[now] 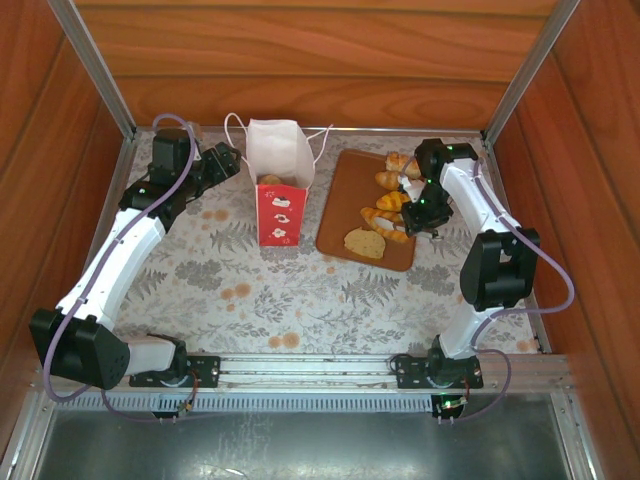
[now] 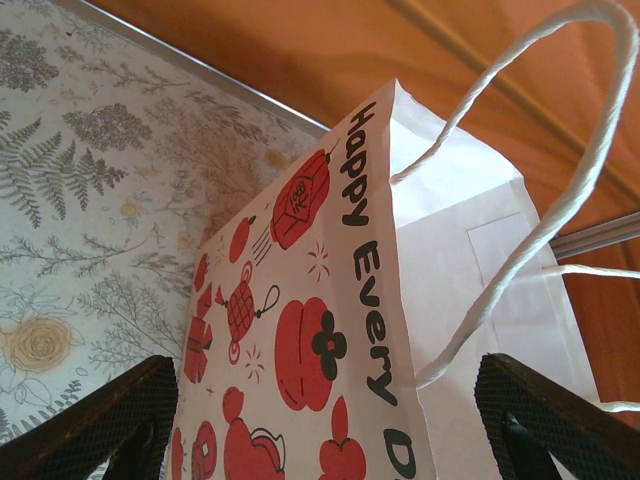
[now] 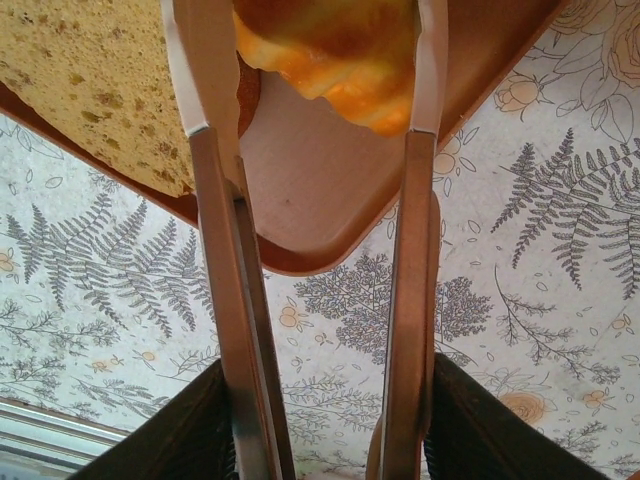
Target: Place the fake bread into the paper bag
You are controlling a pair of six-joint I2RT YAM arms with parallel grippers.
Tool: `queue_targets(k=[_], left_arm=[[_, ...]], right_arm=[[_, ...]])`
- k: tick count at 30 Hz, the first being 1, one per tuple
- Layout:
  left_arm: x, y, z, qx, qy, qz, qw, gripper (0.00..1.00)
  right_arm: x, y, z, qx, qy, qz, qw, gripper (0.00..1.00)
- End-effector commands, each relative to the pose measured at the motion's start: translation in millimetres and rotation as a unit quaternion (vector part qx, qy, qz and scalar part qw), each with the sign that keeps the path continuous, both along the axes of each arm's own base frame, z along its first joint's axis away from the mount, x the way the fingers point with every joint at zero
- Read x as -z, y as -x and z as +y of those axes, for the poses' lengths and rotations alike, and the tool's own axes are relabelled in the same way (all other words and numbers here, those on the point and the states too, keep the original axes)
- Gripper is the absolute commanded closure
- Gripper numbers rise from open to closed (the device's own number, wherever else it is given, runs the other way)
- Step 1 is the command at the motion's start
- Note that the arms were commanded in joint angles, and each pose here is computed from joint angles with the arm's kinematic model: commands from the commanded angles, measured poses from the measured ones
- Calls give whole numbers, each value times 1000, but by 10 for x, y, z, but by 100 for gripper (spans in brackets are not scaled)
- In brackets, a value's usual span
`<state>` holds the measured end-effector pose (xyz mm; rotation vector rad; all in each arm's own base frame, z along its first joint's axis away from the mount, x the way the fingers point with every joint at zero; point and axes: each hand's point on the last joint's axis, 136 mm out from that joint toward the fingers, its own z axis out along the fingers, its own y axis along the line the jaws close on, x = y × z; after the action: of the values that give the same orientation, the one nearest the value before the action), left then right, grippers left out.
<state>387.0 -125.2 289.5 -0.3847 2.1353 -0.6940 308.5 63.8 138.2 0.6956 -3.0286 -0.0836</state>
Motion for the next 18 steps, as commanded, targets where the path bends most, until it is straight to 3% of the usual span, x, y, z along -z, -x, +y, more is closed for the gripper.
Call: queue_targets(k=[1, 7, 18], left_arm=[[-24, -10, 53, -11, 3, -4, 1000, 18], [-57, -31, 49, -9, 1, -9, 1000, 18], [-238, 13, 32, -2, 11, -28, 1000, 18]], right_arm=[[-189, 58, 48, 8, -23, -16, 1000, 54], [-329, 113, 37, 25, -26, -31, 999, 55], [-940, 209, 22, 84, -51, -120, 988, 55]])
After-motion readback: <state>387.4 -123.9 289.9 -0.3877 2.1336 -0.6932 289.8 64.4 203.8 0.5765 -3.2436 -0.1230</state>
